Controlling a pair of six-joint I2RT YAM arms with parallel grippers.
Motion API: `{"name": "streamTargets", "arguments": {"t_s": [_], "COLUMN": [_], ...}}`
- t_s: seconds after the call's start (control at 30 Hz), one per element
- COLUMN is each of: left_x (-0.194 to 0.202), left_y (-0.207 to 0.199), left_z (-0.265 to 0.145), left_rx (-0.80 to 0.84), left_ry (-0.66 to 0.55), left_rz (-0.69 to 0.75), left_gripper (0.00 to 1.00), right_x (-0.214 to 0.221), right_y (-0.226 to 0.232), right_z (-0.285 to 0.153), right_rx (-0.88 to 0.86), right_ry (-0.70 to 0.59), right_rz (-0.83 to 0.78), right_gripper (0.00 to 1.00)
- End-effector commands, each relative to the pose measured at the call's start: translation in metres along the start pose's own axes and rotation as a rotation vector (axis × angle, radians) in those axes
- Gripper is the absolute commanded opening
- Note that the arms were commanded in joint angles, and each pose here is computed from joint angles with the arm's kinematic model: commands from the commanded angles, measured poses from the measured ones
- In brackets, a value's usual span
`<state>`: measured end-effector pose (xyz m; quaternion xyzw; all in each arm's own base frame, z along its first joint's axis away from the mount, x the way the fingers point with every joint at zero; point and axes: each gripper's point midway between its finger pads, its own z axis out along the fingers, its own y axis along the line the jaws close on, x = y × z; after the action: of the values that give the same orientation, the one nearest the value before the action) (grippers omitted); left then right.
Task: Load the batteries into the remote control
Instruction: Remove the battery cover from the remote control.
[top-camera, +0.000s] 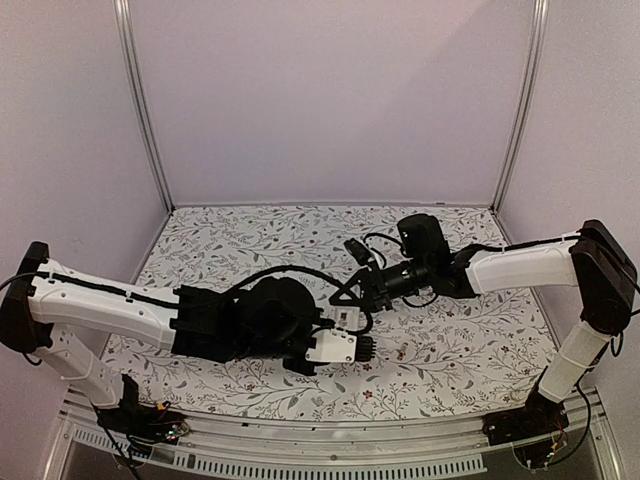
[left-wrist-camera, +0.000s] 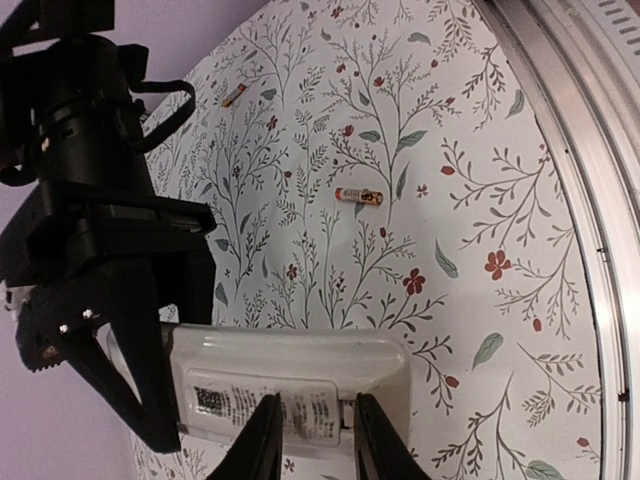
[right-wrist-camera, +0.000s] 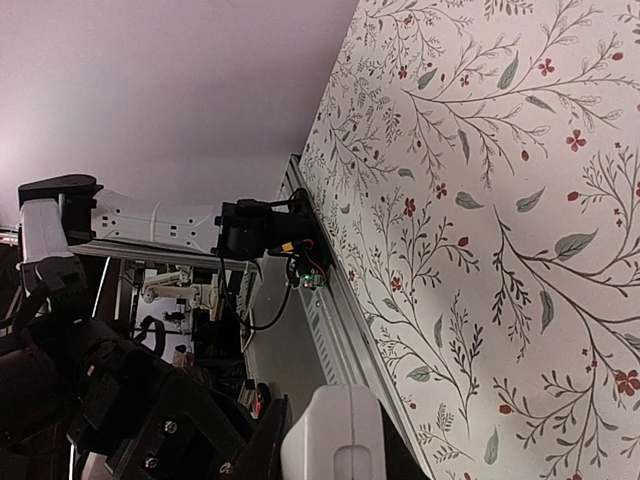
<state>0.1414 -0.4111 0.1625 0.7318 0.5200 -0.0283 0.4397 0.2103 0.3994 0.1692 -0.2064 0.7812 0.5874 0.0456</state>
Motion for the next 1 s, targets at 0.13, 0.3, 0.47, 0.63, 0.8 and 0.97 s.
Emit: {"name": "streamTargets", "arguments": {"t_s": [0.13, 0.3, 0.47, 0.63, 0.8, 0.97], "left_x": [-0.008, -0.01, -0.011, 0.0, 0.012, 0.021], "left_y": [0.032, 0.03, 0.029, 0.016, 0.007, 0.002], "left_z": [-0.019, -0.021, -0.022, -0.019, -0.012, -0.006], "left_rx": [-0.177, -0.178, -0.175, -0.121, -0.107, -0.094], "left_ry": [-0.033, -0.04, -0.047, -0.011, 0.029, 0.065], "left_rz": [0.018, 0.022, 0.021, 0.027, 0.031, 0.041], "left_gripper": [0.26, 0.26, 0.26, 0.26, 0.26, 0.26], "right_x": [0.006, 0.002, 0.001, -0.004, -0.007, -0.007], "right_y": [-0.002, -0.006, -0.009, -0.01, -0.007, -0.005], "right_z": [0.01, 0.007, 0.006, 0.002, -0.001, -0.002], "right_rx": [-0.032, -0.019, -0.015, -0.013, -0.018, -0.022], "right_ry": [0.051, 0.033, 0.029, 0.014, 0.008, 0.002], "right_rz": [0.054, 0.072, 0.078, 0.079, 0.074, 0.067], "right_gripper": [0.0, 0.0, 0.0, 0.0, 0.0, 0.0]}}
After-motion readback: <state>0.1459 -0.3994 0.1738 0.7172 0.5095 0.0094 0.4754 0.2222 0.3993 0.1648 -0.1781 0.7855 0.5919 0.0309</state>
